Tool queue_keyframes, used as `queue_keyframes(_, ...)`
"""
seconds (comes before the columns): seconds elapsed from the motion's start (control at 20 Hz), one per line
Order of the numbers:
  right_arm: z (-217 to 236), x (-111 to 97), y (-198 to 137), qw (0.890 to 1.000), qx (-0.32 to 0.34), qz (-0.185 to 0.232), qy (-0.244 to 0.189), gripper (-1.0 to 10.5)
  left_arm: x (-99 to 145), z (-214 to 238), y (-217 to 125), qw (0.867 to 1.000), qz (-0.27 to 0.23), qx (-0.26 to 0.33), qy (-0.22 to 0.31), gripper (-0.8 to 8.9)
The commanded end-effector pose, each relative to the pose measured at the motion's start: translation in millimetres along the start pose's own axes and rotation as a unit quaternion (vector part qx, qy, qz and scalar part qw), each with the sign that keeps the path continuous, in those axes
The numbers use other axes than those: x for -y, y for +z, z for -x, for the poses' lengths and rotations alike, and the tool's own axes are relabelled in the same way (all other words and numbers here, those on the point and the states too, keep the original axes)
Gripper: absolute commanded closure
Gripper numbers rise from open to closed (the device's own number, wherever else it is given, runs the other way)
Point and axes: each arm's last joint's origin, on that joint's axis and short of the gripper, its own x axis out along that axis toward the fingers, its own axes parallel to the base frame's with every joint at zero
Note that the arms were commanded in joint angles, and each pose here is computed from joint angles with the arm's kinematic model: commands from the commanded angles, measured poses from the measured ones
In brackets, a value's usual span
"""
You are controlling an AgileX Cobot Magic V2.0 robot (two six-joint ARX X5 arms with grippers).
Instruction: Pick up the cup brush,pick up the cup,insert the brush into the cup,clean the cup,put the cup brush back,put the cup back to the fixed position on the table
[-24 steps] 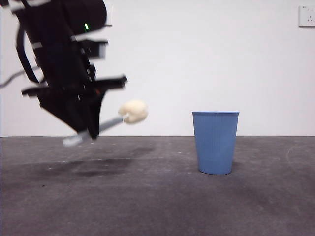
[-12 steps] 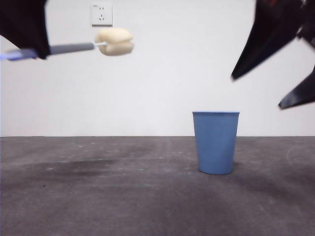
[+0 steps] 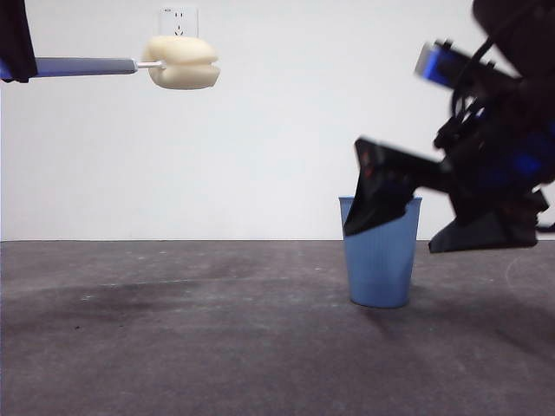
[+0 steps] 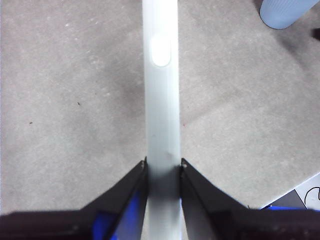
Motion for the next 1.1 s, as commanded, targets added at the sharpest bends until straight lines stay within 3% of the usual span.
queue_keyframes(0.05, -12.3, 2.6, -9.4, 1.000, 0.003, 0.011, -0.011, 3.5, -0.3, -0.3, -0.8, 1.000, -0.005, -0.001, 0.001, 8.22)
queue_keyframes(0.45, -31.4, 19.7, -6.7, 0.997, 0.075, -0.005, -0.026, 3.5, -0.4, -0.3, -2.5, 1.000, -0.004, -0.010, 0.002, 8.22)
queue_keyframes(0.75, -43.6, 20.8, -10.3, 0.996, 0.088, -0.001, -0.014, 3.7, -0.3, -0.3, -1.9, 1.000, -0.002, -0.007, 0.002, 8.22)
queue_keyframes(1.1, -46.4, 20.5, -8.1, 0.994, 0.105, 0.011, -0.012, 8.3, -0.3, -0.3, -2.0, 1.000, -0.001, -0.007, 0.002, 8.22)
